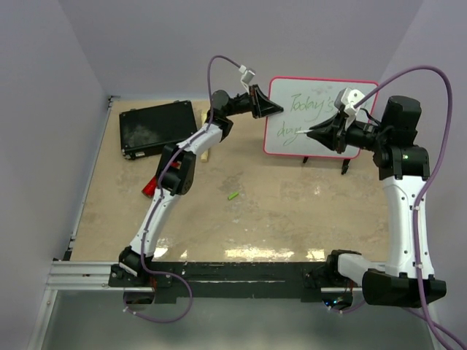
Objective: Write a sentence on the whiteboard
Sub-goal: Place the whiteboard on the whiteboard stand.
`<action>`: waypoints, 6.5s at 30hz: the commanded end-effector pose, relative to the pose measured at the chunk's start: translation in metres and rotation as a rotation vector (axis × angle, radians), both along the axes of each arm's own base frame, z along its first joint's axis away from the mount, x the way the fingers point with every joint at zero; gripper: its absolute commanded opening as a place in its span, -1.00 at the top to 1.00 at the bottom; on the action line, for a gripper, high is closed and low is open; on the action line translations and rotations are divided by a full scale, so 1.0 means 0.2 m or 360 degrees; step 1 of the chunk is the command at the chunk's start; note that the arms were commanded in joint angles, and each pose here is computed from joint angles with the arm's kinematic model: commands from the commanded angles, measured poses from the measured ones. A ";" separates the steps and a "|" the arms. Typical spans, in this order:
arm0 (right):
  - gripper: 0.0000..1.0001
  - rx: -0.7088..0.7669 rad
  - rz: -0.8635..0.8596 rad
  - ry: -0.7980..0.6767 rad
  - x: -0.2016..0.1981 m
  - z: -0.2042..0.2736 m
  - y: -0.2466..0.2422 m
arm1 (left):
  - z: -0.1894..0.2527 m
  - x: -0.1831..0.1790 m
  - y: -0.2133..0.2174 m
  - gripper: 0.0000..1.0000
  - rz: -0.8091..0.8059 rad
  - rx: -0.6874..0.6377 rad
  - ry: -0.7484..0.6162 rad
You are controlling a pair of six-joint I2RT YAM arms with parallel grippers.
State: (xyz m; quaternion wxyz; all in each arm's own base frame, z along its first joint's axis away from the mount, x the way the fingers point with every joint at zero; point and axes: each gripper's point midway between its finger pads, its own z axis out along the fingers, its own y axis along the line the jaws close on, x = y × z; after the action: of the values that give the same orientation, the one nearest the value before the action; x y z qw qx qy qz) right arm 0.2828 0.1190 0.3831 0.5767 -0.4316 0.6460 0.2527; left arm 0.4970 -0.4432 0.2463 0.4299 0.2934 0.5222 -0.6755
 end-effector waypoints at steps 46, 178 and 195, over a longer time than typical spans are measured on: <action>1.00 0.0043 0.0003 0.0022 0.03 0.01 -0.04 | 0.24 0.14 -0.15 1.00 0.0509 -0.0260 -0.0557; 1.00 0.0083 -0.0008 -0.0025 -0.05 0.04 -0.03 | 0.35 -0.22 0.56 1.00 0.0278 -0.0423 -0.0340; 1.00 0.0082 -0.0008 -0.0019 -0.04 0.04 -0.03 | 0.67 -0.22 0.59 1.00 0.0484 -0.0727 -0.0405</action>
State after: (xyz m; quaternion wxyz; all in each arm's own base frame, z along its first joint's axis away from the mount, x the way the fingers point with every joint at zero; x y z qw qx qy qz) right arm 0.2806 0.1093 0.3835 0.5852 -0.4101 0.6501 0.2584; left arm 0.5051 -0.3462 0.2320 0.4861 0.1214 0.5688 -0.6523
